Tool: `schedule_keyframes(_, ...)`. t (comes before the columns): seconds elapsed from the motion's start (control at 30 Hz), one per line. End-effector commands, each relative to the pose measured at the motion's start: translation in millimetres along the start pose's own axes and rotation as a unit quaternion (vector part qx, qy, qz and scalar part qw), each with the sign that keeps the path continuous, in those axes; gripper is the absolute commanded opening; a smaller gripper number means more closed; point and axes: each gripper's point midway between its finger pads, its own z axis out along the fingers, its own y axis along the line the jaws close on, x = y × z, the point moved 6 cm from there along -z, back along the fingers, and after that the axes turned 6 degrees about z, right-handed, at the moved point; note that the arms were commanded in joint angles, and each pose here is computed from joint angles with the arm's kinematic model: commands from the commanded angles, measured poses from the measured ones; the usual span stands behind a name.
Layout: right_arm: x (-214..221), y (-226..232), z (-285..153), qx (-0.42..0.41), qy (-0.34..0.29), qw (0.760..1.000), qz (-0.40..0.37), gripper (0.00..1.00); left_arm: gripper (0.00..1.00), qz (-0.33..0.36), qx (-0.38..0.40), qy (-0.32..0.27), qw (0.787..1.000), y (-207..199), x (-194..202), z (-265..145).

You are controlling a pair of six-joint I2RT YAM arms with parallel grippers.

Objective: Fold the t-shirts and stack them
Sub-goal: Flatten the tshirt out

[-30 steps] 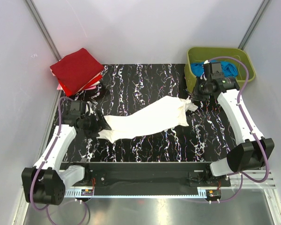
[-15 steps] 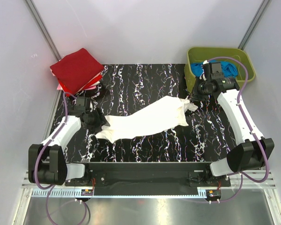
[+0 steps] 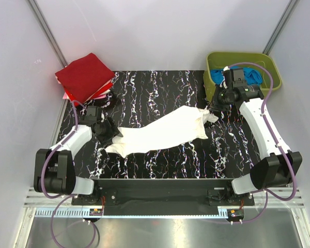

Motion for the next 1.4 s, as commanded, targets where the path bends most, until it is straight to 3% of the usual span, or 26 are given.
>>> schedule_keyframes(0.0, -14, 7, -3, -0.018, -0.031, 0.999, -0.01, 0.0, 0.66, 0.001, 0.015, -0.026, 1.0, -5, -6, 0)
schedule_keyframes(0.2, -15, 7, 2, -0.02, -0.027, 0.999, -0.01, 0.0, 0.67, -0.006, 0.022, -0.024, 0.999, -8, -2, 1)
schedule_keyframes(0.3, -15, 7, 4, -0.018, -0.024, 0.999, -0.009, 0.0, 0.58, -0.009, 0.029, -0.028, 0.999, -10, -3, 4)
schedule_keyframes(0.4, -16, 7, 4, -0.018, -0.026, 0.999, -0.011, 0.0, 0.24, -0.012, 0.033, -0.037, 0.999, -12, -7, 1)
schedule_keyframes(0.43, -16, 6, 4, -0.016, -0.027, 0.999, -0.01, 0.0, 0.04, -0.011, 0.037, -0.045, 0.998, -16, -11, -2)
schedule_keyframes(0.47, -16, 6, 4, -0.015, -0.027, 0.999, -0.011, 0.0, 0.0, -0.009, 0.038, -0.056, 0.998, -18, -15, -8)
schedule_keyframes(0.7, -19, 9, -10, -0.022, -0.043, 0.999, -0.004, 0.0, 0.0, 0.014, 0.045, -0.093, 0.995, -41, -36, -65)
schedule_keyframes(0.9, -32, 24, -72, -0.058, -0.116, 0.991, 0.008, 0.0, 0.0, 0.046, 0.093, -0.15, 0.983, -68, -44, -141)
schedule_keyframes(1.1, -34, 30, -184, -0.101, -0.271, 0.957, 0.02, 0.0, 0.0, 0.117, 0.195, -0.253, 0.94, -99, -35, -240)
schedule_keyframes(1.2, -21, 24, -250, -0.127, -0.368, 0.921, 0.028, 0.0, 0.0, 0.17, 0.248, -0.306, 0.903, -109, -21, -288)
schedule_keyframes(1.37, 22, -3, -357, -0.171, -0.529, 0.829, 0.057, 0.0, 0.0, 0.25, 0.294, -0.417, 0.823, -114, 15, -383)
